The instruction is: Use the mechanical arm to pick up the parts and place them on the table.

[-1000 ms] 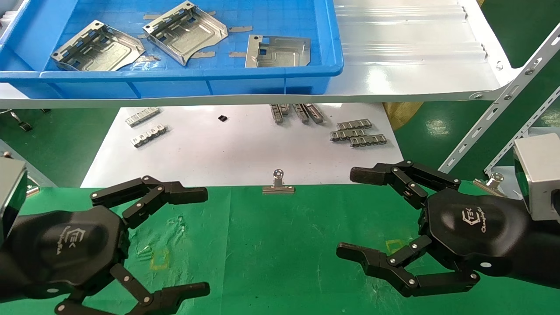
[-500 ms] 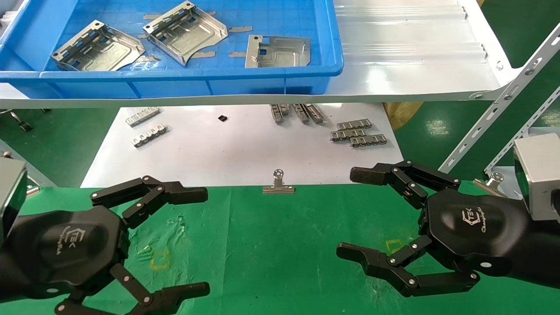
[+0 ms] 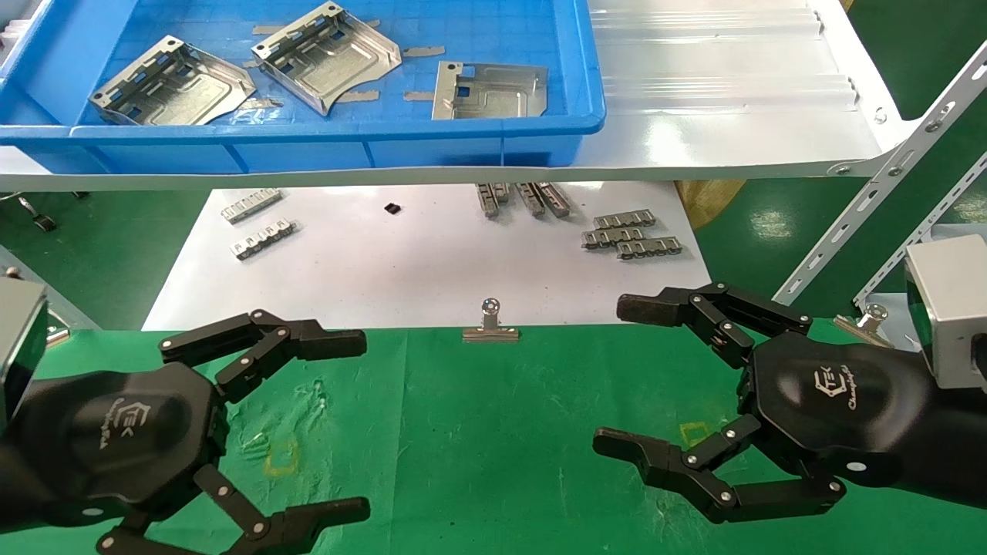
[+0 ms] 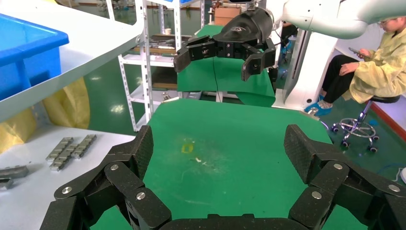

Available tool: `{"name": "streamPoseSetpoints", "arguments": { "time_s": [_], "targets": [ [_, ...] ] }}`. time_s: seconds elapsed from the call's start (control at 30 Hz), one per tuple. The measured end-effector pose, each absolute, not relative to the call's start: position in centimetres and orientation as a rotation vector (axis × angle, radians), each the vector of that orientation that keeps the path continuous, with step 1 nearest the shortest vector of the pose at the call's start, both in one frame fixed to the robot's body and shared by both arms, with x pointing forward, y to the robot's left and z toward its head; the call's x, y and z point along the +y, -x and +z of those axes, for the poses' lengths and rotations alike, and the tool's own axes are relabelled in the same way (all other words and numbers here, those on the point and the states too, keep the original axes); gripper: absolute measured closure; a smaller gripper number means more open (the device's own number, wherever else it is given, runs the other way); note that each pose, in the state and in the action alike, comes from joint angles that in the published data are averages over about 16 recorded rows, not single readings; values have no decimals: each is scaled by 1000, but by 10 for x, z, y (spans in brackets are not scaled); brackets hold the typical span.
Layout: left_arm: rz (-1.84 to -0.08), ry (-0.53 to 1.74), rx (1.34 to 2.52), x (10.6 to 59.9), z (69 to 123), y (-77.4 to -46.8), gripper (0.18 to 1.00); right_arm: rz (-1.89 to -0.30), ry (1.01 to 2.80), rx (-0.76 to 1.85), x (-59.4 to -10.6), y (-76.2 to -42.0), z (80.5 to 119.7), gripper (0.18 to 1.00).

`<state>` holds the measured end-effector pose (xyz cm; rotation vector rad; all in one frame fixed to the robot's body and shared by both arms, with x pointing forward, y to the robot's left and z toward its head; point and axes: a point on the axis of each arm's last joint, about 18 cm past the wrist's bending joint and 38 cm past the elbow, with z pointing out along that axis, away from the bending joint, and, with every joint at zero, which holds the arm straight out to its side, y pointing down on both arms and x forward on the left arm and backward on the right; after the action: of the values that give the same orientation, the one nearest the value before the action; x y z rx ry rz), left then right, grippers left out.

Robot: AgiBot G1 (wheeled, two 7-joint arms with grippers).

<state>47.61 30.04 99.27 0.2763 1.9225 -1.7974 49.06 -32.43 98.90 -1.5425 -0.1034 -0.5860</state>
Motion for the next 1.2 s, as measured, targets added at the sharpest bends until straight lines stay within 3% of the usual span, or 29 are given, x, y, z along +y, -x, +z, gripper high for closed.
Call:
{"name": "streamPoseSetpoints", "arguments": {
  "time_s": [0.5, 0.7, 0.9, 1.2],
  "targets": [
    [-1797, -276, 1922, 300, 993, -476, 183, -586, 1542, -103, -324, -491, 989, 196],
    [-1797, -276, 1922, 300, 993, -476, 183, -586, 1542, -103, -324, -491, 989, 241],
    [-1797, -276, 1922, 300, 993, -476, 183, -586, 1542, -103, -324, -491, 989, 320],
    [-1793, -283, 1917, 300, 995, -476, 183, -586, 1542, -103, -324, -491, 989, 514]
  ]
}}
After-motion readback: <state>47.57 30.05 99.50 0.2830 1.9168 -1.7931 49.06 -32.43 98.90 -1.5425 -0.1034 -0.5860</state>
